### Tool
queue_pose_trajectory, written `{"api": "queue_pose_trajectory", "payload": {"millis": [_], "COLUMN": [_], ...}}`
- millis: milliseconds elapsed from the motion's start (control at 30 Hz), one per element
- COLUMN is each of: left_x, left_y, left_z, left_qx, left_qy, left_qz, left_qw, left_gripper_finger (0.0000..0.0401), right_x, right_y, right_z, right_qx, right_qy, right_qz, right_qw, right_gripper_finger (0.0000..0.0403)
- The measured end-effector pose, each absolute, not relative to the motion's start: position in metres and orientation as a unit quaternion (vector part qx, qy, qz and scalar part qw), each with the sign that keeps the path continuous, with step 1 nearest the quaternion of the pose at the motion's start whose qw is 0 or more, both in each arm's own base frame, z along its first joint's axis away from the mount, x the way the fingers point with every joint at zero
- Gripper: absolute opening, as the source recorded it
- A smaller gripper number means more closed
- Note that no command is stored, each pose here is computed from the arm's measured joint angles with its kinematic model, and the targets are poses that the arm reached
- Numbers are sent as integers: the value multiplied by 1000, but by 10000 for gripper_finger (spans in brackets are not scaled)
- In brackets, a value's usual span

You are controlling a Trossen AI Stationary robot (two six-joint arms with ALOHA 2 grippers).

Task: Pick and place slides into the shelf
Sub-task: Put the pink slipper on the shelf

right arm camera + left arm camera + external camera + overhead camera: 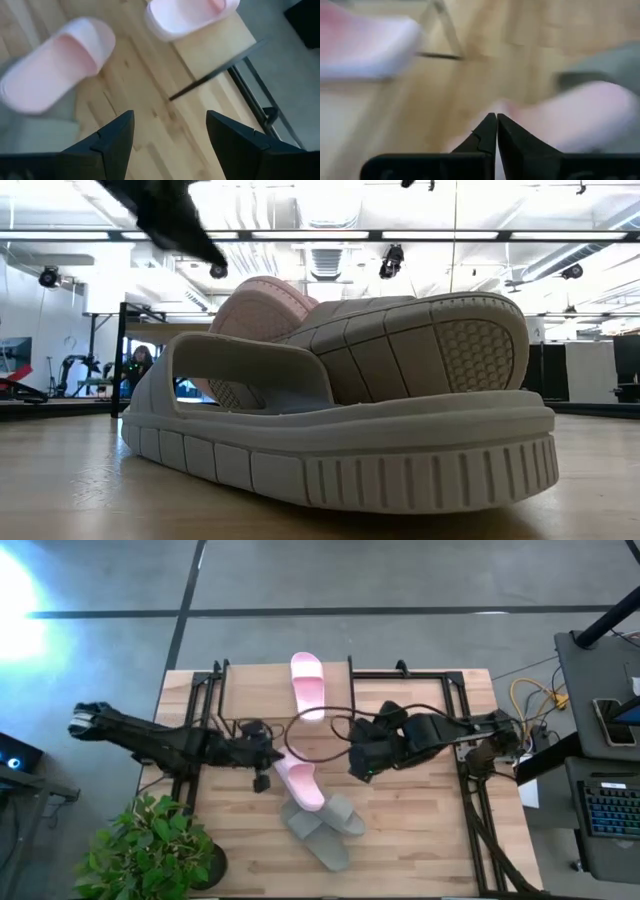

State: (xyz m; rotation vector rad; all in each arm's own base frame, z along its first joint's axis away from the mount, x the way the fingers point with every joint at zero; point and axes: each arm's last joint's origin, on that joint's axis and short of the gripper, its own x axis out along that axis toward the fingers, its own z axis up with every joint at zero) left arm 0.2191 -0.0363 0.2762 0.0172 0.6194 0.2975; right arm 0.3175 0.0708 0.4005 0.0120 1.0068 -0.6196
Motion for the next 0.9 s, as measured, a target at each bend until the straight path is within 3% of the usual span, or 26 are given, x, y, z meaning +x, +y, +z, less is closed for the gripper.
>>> {"api": "queue_pose_trajectory", "payload": {"millis": [167,433,667,900], "left_x": [234,280,301,318], "left_y": [-61,-88,-93,-99], "left_z": [302,307,290,268], "left_qx": [122,33,32,-1], "left_qy": [343,415,460,507], "left_qz": [243,98,146,204], "left_qw": [899,904,875,837], "left_gripper_finger": [0,0,1,67], "right_x": [301,268,237,208], "right_y": [70,60,51,42], "right_z": [387,375,375,376], "right_qx": [-18,-40,-9,17], "right_qy": [497,501,486,469], "right_qz": [-295,-323,-341,-350], "right_qw": [816,802,805,811], "right_gripper_finger": [240,240,240,240]}}
